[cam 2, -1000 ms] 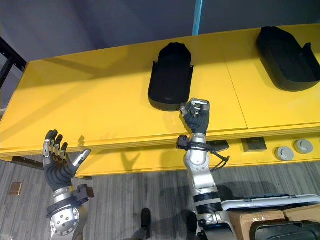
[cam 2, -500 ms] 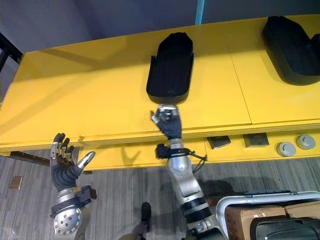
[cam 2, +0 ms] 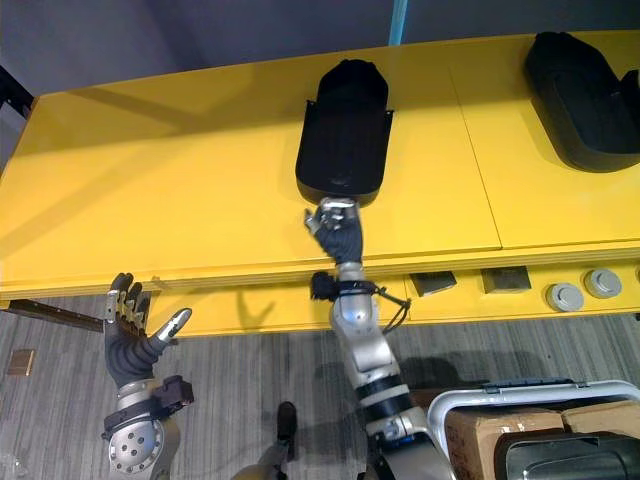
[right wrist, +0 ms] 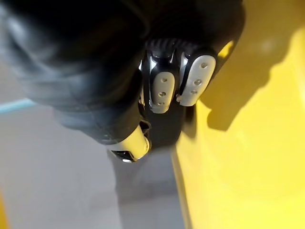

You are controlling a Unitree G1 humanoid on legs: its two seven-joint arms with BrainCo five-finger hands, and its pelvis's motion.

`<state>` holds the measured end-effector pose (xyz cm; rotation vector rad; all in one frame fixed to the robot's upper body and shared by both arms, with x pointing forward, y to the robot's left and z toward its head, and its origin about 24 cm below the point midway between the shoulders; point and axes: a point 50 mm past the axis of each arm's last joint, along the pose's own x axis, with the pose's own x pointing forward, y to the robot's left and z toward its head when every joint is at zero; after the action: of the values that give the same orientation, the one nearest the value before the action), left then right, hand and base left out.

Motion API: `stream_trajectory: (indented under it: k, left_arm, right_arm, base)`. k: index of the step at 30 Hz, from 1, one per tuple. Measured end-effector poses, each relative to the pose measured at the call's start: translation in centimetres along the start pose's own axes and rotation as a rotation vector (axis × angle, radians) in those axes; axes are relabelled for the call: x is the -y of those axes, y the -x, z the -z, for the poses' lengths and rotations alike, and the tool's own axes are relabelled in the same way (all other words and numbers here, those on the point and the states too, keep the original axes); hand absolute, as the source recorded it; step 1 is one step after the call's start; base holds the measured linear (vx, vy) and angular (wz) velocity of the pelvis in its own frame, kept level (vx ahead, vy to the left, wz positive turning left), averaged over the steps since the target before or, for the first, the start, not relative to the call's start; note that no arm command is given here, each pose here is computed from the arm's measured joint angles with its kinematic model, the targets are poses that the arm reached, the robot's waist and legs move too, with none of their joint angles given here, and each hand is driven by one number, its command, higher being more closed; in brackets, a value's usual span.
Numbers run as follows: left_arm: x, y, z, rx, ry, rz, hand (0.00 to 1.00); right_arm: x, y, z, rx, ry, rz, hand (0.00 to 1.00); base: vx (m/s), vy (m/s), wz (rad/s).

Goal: Walk over and take plastic housings, then place them on the shelf

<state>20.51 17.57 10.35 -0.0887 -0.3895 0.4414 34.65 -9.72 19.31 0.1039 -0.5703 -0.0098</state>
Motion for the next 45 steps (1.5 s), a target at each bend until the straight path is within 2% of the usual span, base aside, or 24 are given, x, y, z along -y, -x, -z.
stream_trajectory:
  k: [22,24,26,27,30,33,35,39,42,45]
  left_arm:
    - [0.3,-0.1,-0.1,0.000,0.027,0.014,0.00]
    - [0.5,-0.4,-0.3,0.012,0.037,0.019,0.00]
    - [1.0,-0.8,-0.5,0.026,0.051,0.026,0.00]
    - [1.1,-0.8,-0.6,0.028,0.053,0.027,0.00]
    - [0.7,-0.9,-0.4,0.021,0.027,0.027,0.00]
    - [-0.4,-0.6,0.0,0.000,-0.033,0.026,0.00]
    - [-0.5,-0.5,0.0,0.001,-0.049,0.032,0.00]
    - [0.6,-0.5,-0.2,0.017,-0.044,0.081,0.00]
    - [1.8,-0.7,-0.5,0.044,-0.045,0.140,0.00]
    - [3.0,-1.7,-0.8,0.091,-0.058,0.197,0.00]
  right_arm:
    - [1.8,-2.4,-0.8,0.007,0.058,0.069,1.00]
    - [1.9,-2.0,-0.9,0.008,0.054,0.072,1.00]
    - [2.8,1.2,-1.3,0.045,0.048,0.082,1.00]
    - [2.8,2.1,-1.4,0.052,0.043,0.077,0.00]
    - [2.4,6.5,-2.1,0.062,0.003,0.020,0.00]
    - [4.3,9.8,-3.1,0.078,0.009,0.027,0.00]
    - [6.8,11.1,-3.8,0.092,0.052,0.090,0.00]
    - [14.4,16.5,-6.1,0.033,0.300,0.335,0.00]
    - [15.8,18.8,-6.2,-0.039,0.363,0.403,0.00]
    - [15.6,19.0,-5.8,-0.049,0.365,0.440,0.00]
  base:
    - [0.00,0.000,0.01]
    - [0.00,0.000,0.00]
    - [0.00,0.000,0.00]
    - [0.05,0.011,-0.20]
    - [0.05,0.009,-0.78]
    - [0.05,-0.002,-1.23]
    - [0.08,0.003,-0.83]
    - [0.10,0.074,-0.69]
    - [-0.02,0.151,-1.66]
    - [-0.19,0.048,-1.80]
